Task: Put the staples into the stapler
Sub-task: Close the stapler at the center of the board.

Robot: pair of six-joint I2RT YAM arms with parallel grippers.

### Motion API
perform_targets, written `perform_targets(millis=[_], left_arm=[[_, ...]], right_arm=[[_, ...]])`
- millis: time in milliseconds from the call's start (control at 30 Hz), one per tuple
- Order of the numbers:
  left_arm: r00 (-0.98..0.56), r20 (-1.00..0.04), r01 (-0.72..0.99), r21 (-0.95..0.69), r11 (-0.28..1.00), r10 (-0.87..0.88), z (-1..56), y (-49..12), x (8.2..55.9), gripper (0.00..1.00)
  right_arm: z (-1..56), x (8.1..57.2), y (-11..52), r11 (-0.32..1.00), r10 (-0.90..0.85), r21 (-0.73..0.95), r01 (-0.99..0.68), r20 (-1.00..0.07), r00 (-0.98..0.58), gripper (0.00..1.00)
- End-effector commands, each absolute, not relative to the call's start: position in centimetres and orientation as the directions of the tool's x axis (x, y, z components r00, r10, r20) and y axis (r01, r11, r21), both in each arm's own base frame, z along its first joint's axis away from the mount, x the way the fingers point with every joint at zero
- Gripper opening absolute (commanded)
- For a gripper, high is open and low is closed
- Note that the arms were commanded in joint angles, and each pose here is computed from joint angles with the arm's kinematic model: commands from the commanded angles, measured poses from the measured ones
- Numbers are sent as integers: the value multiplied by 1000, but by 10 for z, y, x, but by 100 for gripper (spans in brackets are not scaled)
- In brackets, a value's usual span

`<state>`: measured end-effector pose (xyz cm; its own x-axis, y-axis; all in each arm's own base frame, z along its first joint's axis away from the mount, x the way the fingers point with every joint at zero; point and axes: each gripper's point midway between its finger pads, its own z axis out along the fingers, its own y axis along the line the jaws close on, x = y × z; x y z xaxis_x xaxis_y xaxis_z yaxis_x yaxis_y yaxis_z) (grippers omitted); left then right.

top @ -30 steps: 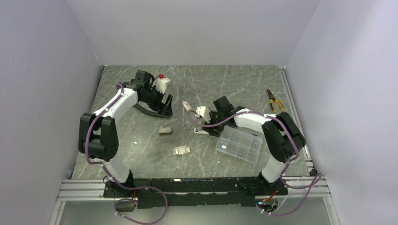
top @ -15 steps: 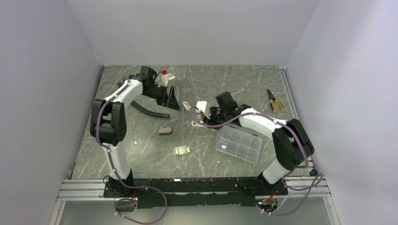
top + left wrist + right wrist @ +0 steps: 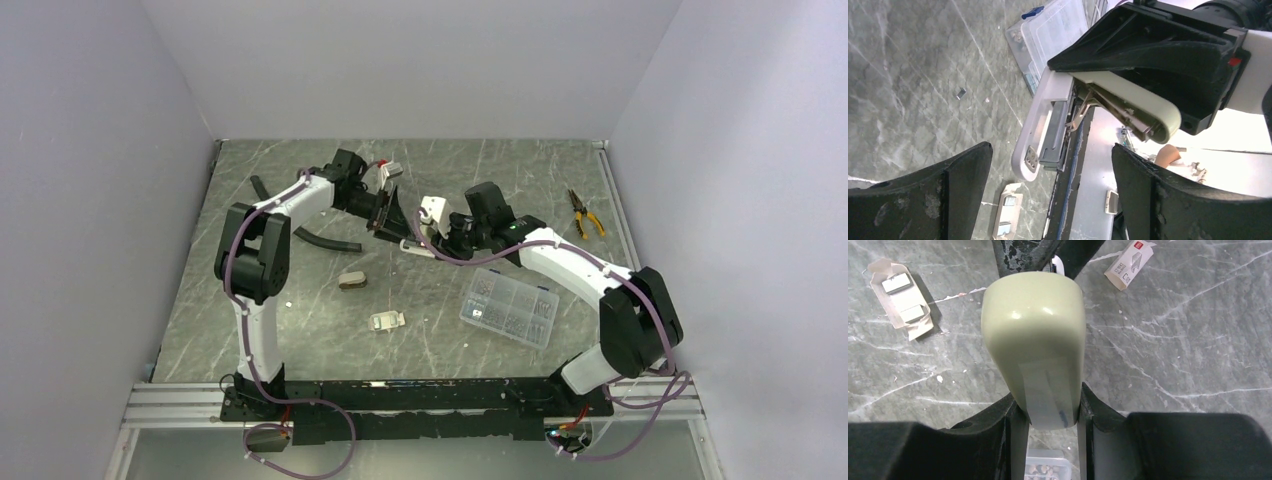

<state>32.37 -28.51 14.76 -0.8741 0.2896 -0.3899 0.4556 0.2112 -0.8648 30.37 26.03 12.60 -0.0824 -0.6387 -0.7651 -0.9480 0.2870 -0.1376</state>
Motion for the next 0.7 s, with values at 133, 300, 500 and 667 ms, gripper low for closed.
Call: perform_targets(millis=[133,300,500,667], left_arm=[[-872,-395,436,-895,91,289,171,-293,305,94],[-865,-410,439,-897,42,289,179,-294,296,94],[-862,-419,440,-898,9,286,188,-293,287,94],[-868,-413,432,-902,8,277,191,-294,287,94]], right_arm=[[148,306,267,304,-591,-135,-943,-803,-76,0],[138,304,265,301,-604,-119,-946,-791,-92,0],[130,310,266,313,-626,-94,-945,-769,-130,0],[120,313,269,324,-649,-49,-945,-738,-185,0]])
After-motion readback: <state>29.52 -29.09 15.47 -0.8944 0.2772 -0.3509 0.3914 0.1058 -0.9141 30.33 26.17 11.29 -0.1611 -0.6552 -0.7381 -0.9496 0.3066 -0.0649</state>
